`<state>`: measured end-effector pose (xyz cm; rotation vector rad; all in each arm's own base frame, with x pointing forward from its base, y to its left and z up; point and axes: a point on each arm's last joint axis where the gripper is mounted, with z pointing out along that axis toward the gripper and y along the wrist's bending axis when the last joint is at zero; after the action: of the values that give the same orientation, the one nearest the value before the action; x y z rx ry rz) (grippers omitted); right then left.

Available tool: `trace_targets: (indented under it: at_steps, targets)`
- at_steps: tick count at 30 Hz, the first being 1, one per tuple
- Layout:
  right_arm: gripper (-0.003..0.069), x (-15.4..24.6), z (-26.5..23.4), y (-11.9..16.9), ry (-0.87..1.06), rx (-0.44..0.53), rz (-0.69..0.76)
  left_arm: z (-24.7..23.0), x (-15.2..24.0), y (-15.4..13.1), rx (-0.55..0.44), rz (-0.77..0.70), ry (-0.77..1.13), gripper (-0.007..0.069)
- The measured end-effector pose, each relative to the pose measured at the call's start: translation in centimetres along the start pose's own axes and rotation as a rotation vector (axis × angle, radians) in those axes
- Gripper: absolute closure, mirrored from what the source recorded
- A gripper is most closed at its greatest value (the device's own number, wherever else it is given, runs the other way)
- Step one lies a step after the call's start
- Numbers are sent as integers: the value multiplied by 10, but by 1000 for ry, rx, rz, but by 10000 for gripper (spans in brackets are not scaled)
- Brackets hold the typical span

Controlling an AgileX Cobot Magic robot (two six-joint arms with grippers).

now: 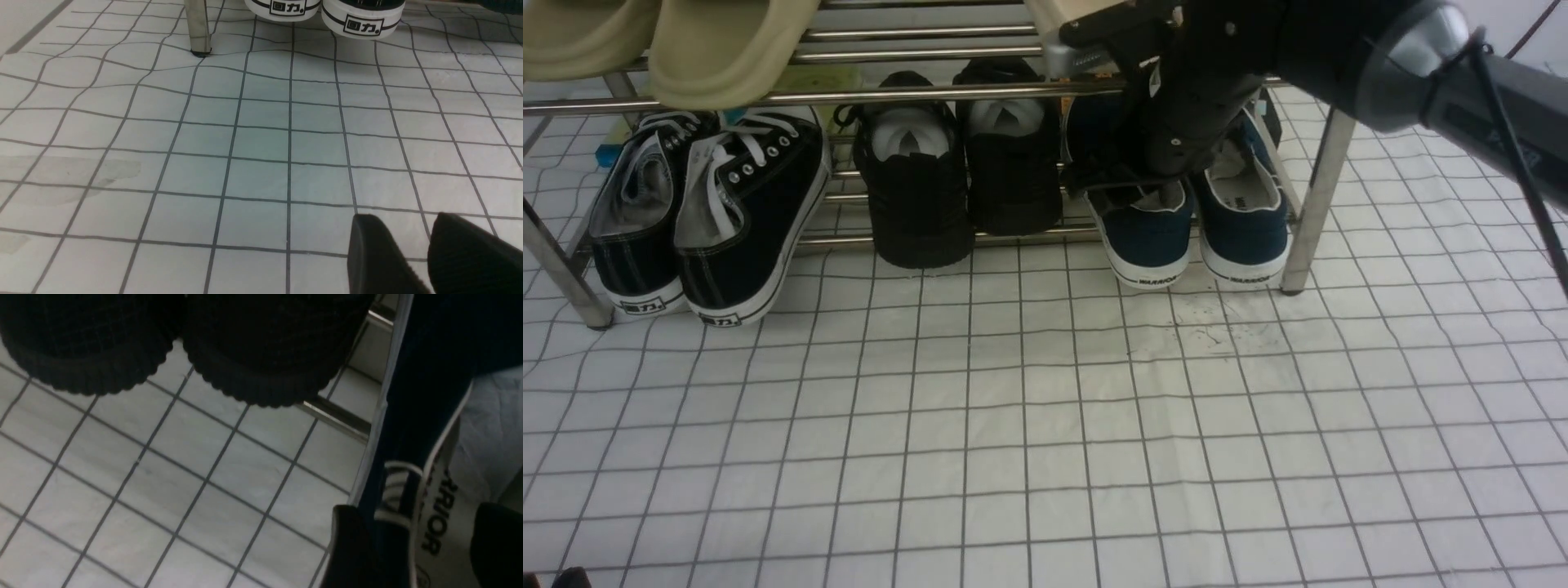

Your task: Take the shoes off the shelf with your hand from the white checkered tablecloth.

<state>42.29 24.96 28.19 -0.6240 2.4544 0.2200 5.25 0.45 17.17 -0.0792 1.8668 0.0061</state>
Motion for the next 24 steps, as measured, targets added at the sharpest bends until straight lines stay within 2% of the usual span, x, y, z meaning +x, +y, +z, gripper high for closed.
trace_targets:
  at_steps: [3,5,6,8,9,10,11,20,24]
  targets:
    - [277,1,14,-2,-7,20,-17,0,0,0,0,0,-1,389]
    - [320,3,21,-2,-4,25,-21,0,0,0,0,0,0,389]
    - [358,4,23,-2,2,26,-21,0,0,0,0,0,0,389]
    - [482,5,24,-2,10,21,-18,0,0,0,0,0,0,389]
    - [495,5,24,-2,11,21,-18,0,0,0,0,0,0,389]
    - [583,5,22,0,20,13,-12,0,0,0,0,0,0,389]
    - [616,6,21,0,31,10,-10,0,0,0,0,0,0,389]
    - [617,7,-24,10,105,-19,-5,0,0,0,0,0,1,389]
    - [617,11,-59,25,162,-43,-30,0,0,0,0,0,1,389]
